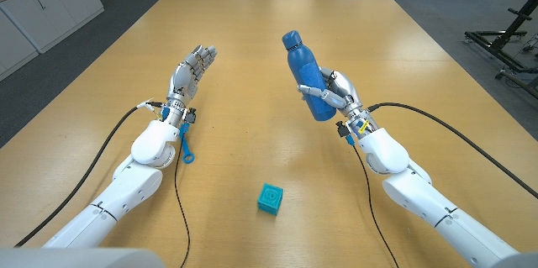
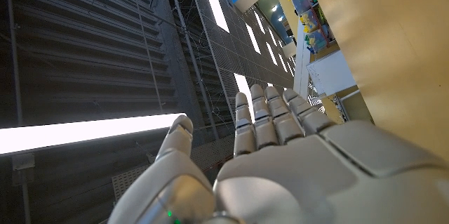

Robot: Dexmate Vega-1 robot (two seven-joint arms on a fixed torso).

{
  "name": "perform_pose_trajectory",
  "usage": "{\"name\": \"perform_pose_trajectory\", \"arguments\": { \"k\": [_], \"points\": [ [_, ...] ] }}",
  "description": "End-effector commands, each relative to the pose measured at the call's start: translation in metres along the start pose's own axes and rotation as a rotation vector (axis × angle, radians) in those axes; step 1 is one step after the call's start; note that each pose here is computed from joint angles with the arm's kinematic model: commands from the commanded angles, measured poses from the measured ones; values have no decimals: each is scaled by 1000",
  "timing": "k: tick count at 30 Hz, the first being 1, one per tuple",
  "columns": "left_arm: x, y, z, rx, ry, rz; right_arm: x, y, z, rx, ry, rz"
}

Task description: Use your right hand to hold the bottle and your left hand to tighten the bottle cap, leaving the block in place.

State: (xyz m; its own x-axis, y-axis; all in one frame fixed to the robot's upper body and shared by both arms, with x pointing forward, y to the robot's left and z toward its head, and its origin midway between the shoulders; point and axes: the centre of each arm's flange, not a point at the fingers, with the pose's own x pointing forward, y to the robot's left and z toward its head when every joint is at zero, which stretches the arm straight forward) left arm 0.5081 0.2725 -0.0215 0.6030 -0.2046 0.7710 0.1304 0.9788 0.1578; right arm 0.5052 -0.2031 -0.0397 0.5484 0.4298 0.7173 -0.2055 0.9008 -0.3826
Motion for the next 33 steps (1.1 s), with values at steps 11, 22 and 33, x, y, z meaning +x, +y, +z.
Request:
{"name": "perform_pose_trajectory", "arguments": {
  "k": [11,22,33],
  "points": [
    [18,-30,27,326,6,-57,8,16,8,-12,-12,35],
    [41,-56,22,350,3,-219,6,22,8,-22,6,46],
    [47,-67,20,331,-48,-340,9,13,0,-21,58,43]
  ]
}}
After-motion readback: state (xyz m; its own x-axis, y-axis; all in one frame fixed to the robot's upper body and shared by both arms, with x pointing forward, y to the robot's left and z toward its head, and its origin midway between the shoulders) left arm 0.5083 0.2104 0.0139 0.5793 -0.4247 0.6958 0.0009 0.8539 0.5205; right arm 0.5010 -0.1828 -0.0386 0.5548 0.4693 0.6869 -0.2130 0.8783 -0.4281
